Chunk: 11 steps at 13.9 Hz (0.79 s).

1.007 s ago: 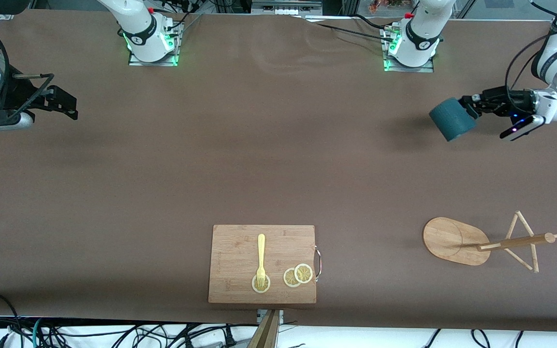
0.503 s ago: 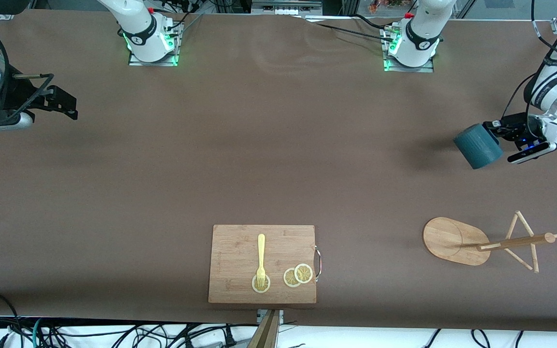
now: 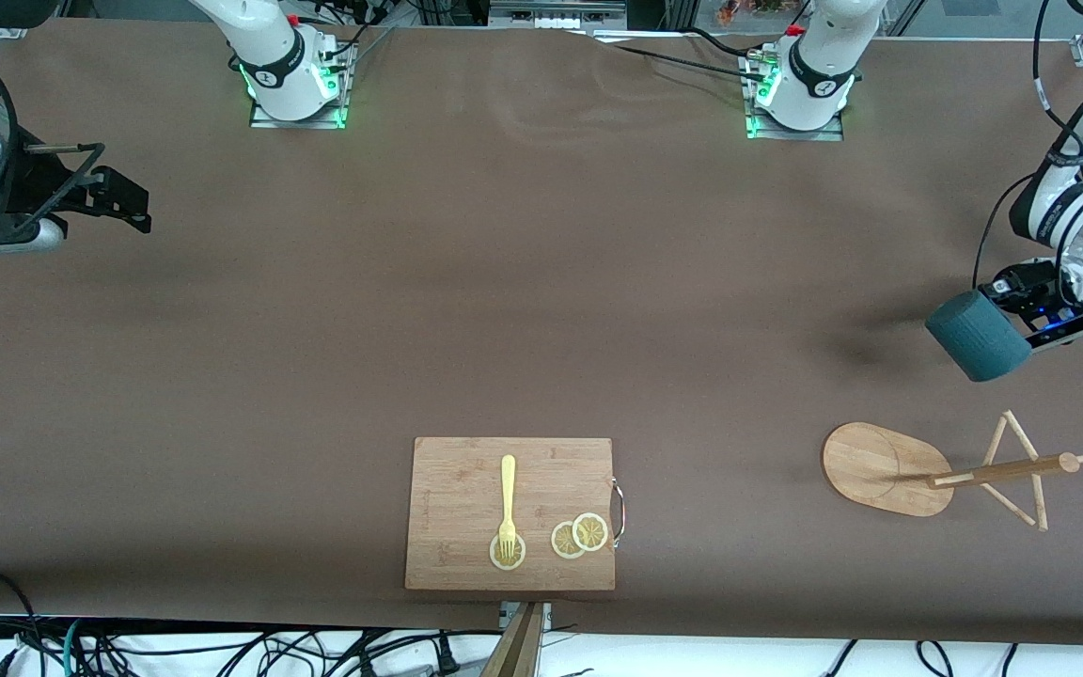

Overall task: Pass cup and hang on rack
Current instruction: 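Lower the mug with the left gripper onto a rack dowel peg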

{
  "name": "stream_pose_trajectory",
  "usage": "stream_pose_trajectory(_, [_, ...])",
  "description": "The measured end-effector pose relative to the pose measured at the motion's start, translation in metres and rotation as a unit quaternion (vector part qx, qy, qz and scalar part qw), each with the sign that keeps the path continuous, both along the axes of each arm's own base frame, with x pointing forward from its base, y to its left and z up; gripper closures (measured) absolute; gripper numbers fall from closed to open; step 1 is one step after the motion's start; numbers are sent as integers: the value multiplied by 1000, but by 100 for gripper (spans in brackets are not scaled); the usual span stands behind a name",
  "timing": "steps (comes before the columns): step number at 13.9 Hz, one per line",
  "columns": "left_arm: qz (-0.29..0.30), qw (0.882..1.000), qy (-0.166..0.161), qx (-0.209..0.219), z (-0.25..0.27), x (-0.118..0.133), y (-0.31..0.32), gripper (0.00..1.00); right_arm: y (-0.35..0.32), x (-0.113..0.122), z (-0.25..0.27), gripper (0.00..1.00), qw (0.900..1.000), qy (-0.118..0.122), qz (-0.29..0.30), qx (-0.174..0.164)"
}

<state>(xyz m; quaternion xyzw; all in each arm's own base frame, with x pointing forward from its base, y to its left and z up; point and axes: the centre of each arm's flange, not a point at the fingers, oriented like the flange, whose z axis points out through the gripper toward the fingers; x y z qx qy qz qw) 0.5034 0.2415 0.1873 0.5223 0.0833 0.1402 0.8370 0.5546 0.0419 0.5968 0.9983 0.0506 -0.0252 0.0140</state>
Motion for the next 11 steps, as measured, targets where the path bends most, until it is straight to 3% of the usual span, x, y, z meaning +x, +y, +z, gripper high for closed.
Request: stream_pose_trajectory(11, [27,999,-3,-18,-8,54,-7,79,0,0,0,0,1000,0,0,0])
